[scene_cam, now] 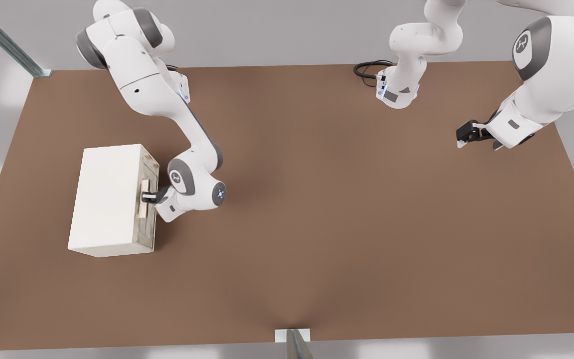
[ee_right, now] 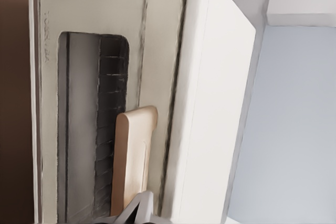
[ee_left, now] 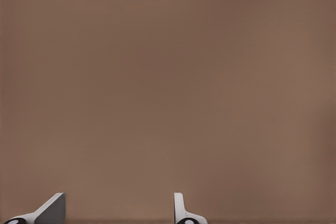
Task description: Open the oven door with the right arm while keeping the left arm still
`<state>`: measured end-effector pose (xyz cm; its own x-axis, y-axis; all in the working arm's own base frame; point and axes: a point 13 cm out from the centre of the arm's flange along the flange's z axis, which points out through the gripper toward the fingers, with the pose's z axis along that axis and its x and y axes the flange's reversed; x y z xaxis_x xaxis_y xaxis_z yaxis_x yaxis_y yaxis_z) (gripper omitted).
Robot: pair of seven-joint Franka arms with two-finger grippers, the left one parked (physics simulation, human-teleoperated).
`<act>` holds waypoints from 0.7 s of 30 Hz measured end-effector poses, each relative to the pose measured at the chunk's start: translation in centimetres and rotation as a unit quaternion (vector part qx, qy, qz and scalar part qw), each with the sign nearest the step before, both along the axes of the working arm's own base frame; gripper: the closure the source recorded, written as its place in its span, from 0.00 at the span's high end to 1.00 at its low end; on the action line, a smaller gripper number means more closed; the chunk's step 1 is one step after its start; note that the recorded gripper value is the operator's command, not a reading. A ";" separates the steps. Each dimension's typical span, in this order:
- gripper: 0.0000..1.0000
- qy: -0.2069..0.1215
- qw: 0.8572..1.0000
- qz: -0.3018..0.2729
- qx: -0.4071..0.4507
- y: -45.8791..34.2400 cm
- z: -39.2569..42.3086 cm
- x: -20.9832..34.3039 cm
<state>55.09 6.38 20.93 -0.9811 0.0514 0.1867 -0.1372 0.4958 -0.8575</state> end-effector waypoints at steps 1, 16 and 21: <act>0.21 -0.003 1.000 -0.001 -0.001 0.1 -0.1 0.0; 1.00 -0.154 0.872 -0.265 0.381 -0.9 21.0 4.9; 1.00 -0.161 0.851 -0.227 0.446 -2.5 25.5 2.4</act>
<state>57.49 3.84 46.38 -0.9060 0.4164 0.0757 0.4117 0.9086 -0.0705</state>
